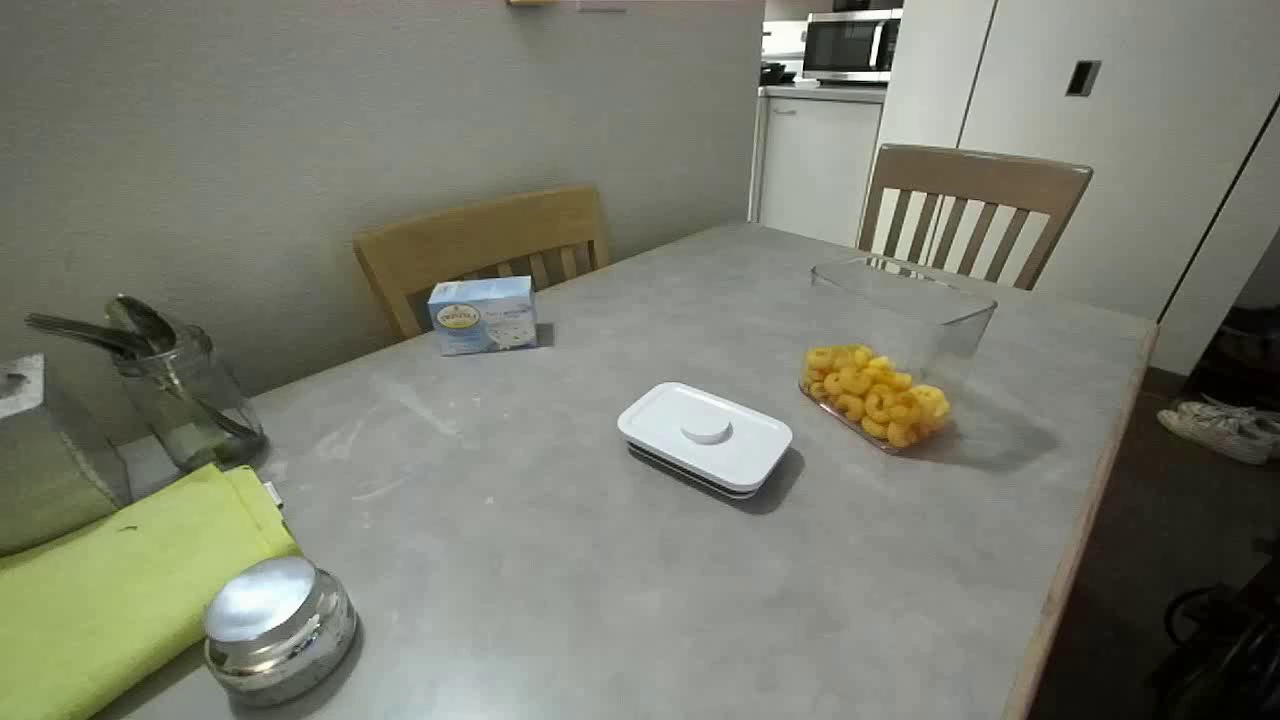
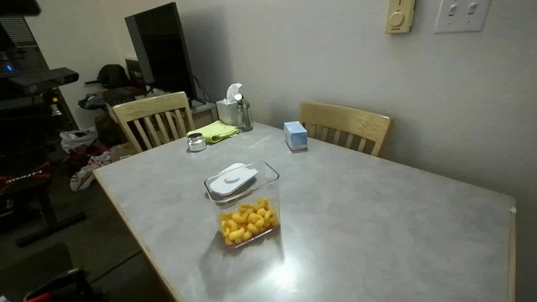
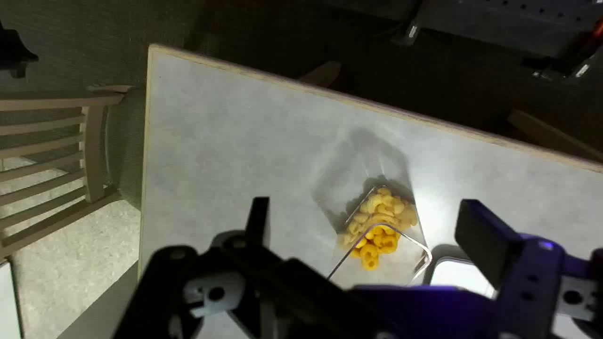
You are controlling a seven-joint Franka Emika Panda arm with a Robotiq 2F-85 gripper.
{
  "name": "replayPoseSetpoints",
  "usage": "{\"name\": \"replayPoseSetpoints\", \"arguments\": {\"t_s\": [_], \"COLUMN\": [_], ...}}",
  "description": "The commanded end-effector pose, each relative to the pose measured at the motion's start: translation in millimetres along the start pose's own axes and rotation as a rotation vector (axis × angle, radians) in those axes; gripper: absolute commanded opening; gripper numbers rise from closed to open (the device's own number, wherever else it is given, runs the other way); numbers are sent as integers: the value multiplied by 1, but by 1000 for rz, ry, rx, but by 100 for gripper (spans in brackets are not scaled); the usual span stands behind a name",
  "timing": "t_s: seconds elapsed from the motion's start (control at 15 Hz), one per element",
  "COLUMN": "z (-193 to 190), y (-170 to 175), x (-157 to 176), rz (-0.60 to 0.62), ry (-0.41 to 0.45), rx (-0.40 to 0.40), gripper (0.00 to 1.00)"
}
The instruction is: Put the white lid on the storage container then push the button on the lid
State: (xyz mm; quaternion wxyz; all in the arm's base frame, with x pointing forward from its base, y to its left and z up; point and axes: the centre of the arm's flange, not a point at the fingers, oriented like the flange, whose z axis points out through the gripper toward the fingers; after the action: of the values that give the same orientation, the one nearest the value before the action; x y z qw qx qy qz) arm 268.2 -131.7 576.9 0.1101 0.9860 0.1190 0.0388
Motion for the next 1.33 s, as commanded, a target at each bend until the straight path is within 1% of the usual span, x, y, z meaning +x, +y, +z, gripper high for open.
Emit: {"name": "replayPoseSetpoints", "arguments": {"t_s": [0.0,0.67,1.07,1.27], "z": [0,18,40,55], "y": [0,1,3,-2], "x": [0,27,74,106], "rz": [0,-42,-29,-19], "ry": [0,23,90,124], "rx": [0,32,38,75], "gripper": [100,100,100,100]}}
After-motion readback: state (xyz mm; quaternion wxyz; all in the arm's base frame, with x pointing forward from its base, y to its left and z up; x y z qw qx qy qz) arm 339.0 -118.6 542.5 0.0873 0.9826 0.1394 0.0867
